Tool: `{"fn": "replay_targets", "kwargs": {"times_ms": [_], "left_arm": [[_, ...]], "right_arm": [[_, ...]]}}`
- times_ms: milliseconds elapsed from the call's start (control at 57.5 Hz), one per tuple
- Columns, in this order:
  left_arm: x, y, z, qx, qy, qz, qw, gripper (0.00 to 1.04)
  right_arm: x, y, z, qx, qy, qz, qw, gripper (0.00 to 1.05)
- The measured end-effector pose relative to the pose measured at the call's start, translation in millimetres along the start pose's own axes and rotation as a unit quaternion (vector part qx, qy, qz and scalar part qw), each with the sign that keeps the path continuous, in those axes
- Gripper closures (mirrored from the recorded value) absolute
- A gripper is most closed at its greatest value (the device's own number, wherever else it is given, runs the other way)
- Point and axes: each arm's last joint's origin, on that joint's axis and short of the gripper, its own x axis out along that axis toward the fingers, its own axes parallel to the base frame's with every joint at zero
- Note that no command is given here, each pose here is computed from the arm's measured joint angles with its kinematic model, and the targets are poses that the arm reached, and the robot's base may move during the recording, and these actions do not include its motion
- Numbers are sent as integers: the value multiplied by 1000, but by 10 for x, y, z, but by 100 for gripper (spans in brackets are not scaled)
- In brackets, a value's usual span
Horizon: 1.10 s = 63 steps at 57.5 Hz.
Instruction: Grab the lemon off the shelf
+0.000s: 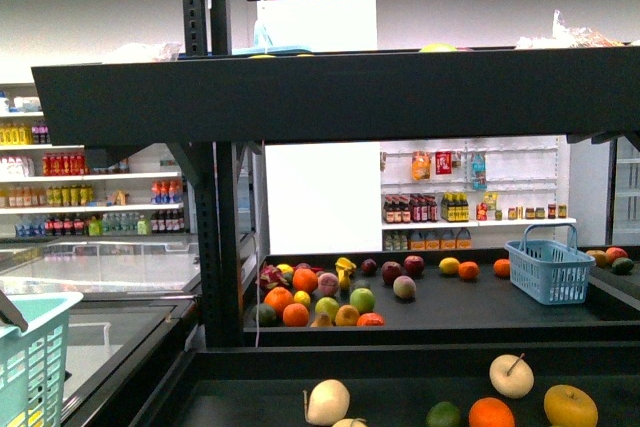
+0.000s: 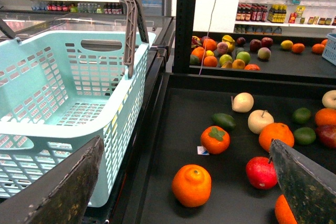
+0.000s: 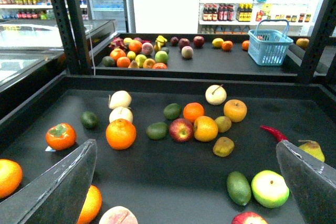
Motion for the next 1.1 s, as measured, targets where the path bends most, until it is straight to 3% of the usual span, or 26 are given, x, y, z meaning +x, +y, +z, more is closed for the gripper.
{"fn": "replay_targets", "kwargs": {"times_ms": [1096], "left_arm": [[0,0,0,0,0,0,1000,8]], "right_arm": [[0,0,0,0,0,0,1000,2]]}}
